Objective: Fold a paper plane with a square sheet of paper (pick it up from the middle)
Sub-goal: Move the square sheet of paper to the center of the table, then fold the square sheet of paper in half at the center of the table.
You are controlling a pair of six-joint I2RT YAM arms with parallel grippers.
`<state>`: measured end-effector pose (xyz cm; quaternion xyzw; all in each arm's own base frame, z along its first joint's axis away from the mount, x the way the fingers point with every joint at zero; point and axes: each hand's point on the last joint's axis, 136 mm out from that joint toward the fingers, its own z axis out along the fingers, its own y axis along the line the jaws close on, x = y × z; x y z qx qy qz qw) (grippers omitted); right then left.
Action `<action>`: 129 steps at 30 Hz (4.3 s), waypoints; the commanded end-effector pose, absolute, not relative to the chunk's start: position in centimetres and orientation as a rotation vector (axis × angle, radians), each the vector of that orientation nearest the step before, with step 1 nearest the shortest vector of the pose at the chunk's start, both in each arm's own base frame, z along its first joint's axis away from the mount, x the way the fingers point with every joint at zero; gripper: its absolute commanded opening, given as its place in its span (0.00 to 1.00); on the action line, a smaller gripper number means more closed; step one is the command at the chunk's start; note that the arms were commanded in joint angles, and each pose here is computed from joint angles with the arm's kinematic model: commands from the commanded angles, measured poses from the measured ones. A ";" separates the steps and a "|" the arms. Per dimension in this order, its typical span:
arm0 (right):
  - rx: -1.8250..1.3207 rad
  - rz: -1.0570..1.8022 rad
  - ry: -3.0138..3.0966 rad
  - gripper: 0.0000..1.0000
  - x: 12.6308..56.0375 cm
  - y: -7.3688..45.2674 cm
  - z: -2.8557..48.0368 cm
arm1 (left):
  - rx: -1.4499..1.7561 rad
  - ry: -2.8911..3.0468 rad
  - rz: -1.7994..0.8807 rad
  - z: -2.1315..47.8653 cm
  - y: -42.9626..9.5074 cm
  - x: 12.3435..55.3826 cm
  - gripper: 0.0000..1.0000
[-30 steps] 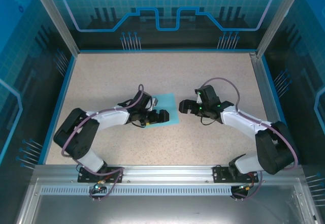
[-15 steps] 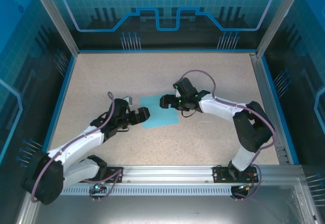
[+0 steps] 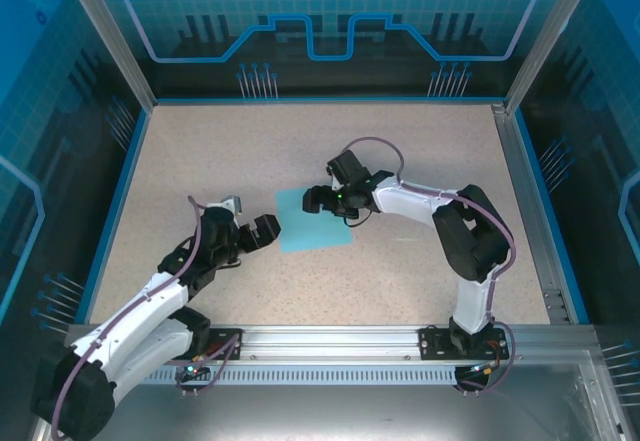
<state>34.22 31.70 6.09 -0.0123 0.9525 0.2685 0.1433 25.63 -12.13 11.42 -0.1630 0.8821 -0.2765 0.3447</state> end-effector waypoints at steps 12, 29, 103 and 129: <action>0.070 0.540 2.899 0.86 29.4 26.8 0.9 | -0.326 2.295 -0.791 11.8 -13.3 25.2 0.98; -0.112 0.246 2.895 0.90 28.2 22.4 4.3 | -0.229 2.289 -0.763 11.7 -13.6 25.6 0.99; -0.110 -0.070 3.057 0.99 29.9 24.7 -1.5 | -0.079 2.352 -0.794 12.9 -15.2 26.8 0.99; -0.120 -0.093 3.094 0.81 28.7 24.4 -3.2 | -0.091 2.370 -0.790 12.6 -15.1 26.5 0.99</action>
